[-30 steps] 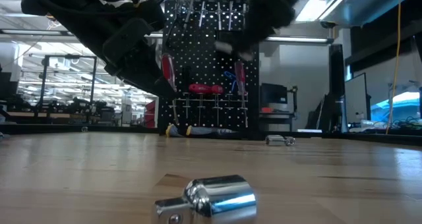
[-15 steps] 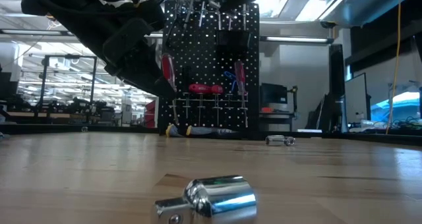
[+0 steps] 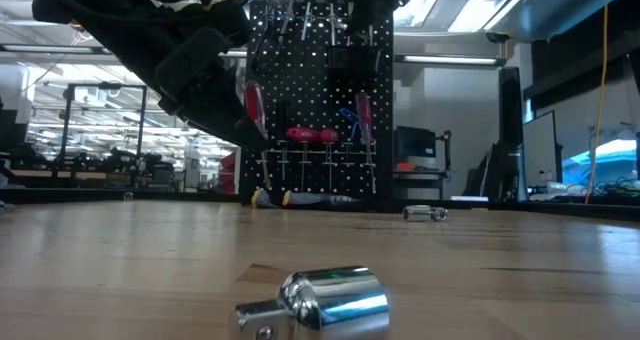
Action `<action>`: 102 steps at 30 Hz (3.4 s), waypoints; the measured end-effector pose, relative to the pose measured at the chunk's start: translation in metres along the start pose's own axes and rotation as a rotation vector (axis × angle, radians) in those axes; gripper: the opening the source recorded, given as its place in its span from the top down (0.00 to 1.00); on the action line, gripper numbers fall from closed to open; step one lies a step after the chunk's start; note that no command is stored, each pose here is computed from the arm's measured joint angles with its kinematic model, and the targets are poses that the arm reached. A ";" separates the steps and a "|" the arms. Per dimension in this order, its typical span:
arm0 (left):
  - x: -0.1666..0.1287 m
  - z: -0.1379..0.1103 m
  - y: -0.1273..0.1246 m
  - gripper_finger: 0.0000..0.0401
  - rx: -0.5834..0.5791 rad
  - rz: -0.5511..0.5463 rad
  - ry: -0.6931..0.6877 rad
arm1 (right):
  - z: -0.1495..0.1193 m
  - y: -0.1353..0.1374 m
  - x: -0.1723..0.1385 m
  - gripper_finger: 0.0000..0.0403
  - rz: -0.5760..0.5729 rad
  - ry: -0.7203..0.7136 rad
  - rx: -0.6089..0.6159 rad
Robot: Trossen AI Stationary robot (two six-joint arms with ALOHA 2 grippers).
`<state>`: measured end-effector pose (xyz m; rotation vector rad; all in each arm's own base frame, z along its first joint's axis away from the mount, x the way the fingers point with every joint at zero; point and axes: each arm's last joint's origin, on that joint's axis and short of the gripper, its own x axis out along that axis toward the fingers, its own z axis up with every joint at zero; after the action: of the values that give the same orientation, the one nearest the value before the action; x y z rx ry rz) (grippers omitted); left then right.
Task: Hang tools onto peg board
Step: Put the extension bar into the pegboard bin, then put the socket into the pegboard bin
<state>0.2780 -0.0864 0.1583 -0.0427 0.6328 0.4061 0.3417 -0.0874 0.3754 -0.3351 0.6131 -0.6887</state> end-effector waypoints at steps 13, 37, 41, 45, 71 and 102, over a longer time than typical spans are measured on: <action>0.000 0.000 0.000 0.67 0.001 0.000 0.000 | -0.002 0.012 -0.022 0.59 0.060 0.028 -0.074; 0.000 0.000 0.000 0.67 -0.015 0.000 0.000 | -0.081 0.118 -0.075 0.57 0.533 0.314 -0.260; 0.000 0.000 0.000 0.67 -0.015 0.000 -0.001 | -0.109 0.133 -0.063 0.57 0.560 0.335 -0.254; 0.000 0.000 0.000 0.67 -0.015 0.000 -0.001 | -0.130 0.145 -0.054 0.57 0.611 0.321 -0.231; 0.000 0.000 0.000 0.67 -0.011 0.000 0.000 | -0.185 0.165 -0.006 0.57 0.685 0.403 -0.125; 0.000 0.000 0.000 0.67 -0.008 0.001 -0.001 | -0.199 0.180 0.014 0.87 0.698 0.452 -0.105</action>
<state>0.2782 -0.0862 0.1584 -0.0498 0.6306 0.4092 0.3135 0.0161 0.1292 -0.0413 1.1268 -0.0500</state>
